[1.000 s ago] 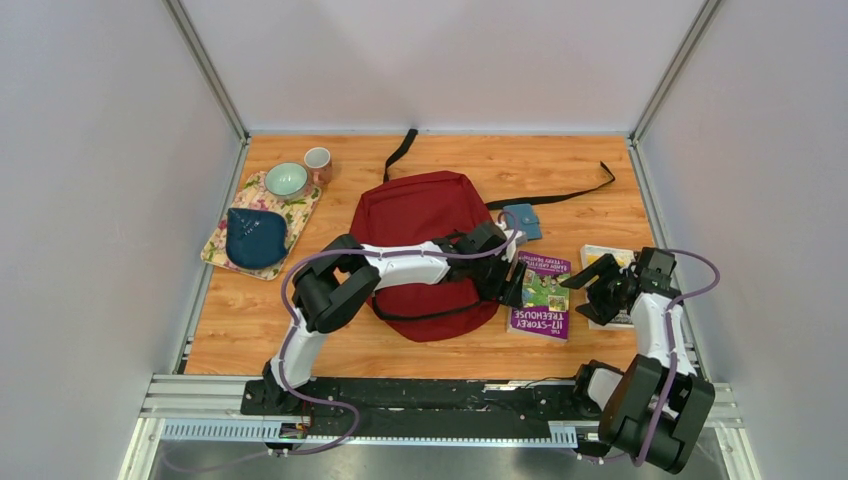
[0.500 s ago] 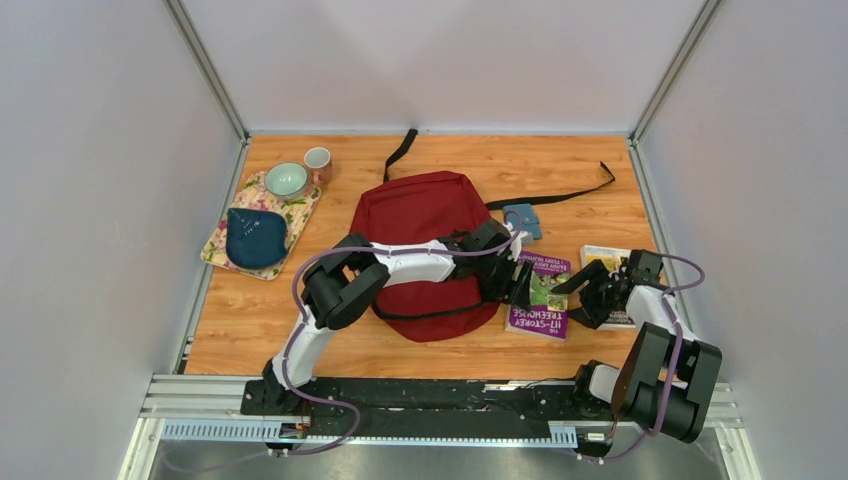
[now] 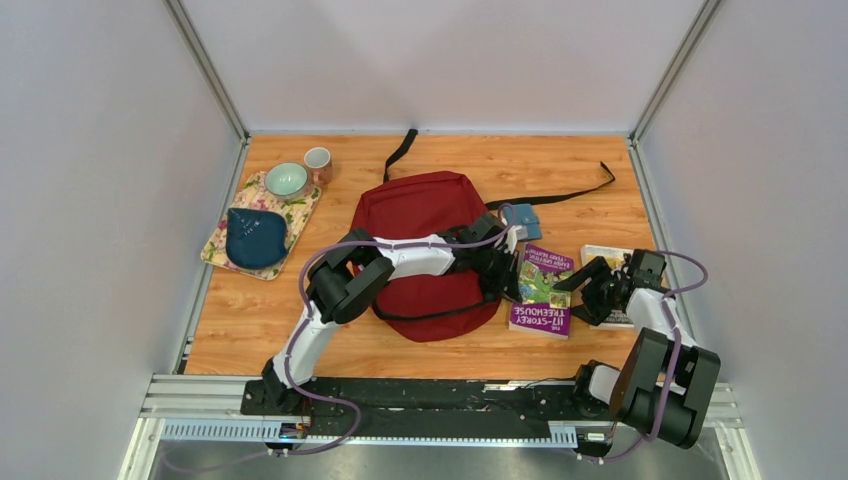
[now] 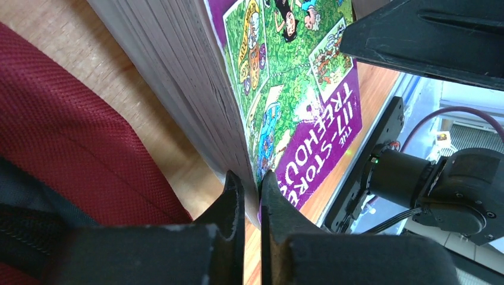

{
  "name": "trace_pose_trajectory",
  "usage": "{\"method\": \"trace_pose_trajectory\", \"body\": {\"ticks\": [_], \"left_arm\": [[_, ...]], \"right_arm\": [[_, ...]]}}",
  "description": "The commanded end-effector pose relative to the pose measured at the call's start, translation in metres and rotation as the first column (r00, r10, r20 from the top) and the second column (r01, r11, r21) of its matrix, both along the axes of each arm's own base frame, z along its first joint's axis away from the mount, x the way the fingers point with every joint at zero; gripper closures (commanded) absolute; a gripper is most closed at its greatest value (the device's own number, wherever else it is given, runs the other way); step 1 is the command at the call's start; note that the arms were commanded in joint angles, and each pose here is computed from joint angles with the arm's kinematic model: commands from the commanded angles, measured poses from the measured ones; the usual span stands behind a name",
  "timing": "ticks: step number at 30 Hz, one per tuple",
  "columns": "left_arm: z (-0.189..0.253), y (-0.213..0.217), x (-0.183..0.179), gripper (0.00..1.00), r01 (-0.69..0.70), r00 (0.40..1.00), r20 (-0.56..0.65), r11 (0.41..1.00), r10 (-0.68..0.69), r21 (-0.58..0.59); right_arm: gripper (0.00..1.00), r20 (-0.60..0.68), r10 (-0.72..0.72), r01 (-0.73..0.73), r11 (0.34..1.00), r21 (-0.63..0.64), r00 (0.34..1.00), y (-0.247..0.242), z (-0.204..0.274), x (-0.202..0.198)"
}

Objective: Pack the student bag
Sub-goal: Pick up the book from the center of the board.

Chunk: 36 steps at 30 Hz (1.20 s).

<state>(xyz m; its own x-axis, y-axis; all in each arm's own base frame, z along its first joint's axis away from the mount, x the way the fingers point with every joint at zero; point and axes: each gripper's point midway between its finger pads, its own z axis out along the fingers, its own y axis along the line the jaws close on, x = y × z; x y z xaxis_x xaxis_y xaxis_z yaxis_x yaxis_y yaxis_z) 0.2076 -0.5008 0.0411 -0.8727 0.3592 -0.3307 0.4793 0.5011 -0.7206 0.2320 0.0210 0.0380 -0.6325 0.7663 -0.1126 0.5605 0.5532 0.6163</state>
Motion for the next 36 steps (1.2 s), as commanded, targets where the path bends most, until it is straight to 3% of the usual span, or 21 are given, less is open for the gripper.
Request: {"method": "trace_pose_trajectory", "body": {"ticks": [1, 12, 20, 28, 36], "left_arm": [[0.061, -0.046, -0.022, 1.0, 0.135, 0.989, 0.092, 0.964, -0.117, -0.229], [0.137, -0.026, -0.022, 1.0, 0.187, 0.949, 0.302, 0.932, -0.09, -0.31], [0.164, -0.003, -0.019, 1.0, 0.159, 0.946, 0.323, 0.907, -0.027, -0.389], [0.187, 0.018, -0.022, 1.0, 0.181, 0.934, 0.358, 0.866, -0.003, -0.465], [0.197, 0.039, -0.024, 1.0, 0.173, 0.95, 0.313, 0.809, 0.014, -0.561]], "right_arm": [[0.3, 0.088, 0.059, -0.072, 0.985, 0.157, 0.994, 0.03, 0.027, 0.003], [0.29, 0.146, 0.026, -0.026, 1.0, -0.004, 0.989, 0.009, 0.055, 0.007], [0.28, 0.221, 0.036, -0.031, 0.999, -0.026, 0.975, 0.011, 0.074, 0.008], [0.27, 0.351, 0.087, -0.109, 0.993, 0.045, 0.932, 0.029, 0.103, 0.012], [0.26, 0.44, 0.128, -0.193, 0.976, 0.106, 0.889, 0.044, 0.115, 0.013]]}}
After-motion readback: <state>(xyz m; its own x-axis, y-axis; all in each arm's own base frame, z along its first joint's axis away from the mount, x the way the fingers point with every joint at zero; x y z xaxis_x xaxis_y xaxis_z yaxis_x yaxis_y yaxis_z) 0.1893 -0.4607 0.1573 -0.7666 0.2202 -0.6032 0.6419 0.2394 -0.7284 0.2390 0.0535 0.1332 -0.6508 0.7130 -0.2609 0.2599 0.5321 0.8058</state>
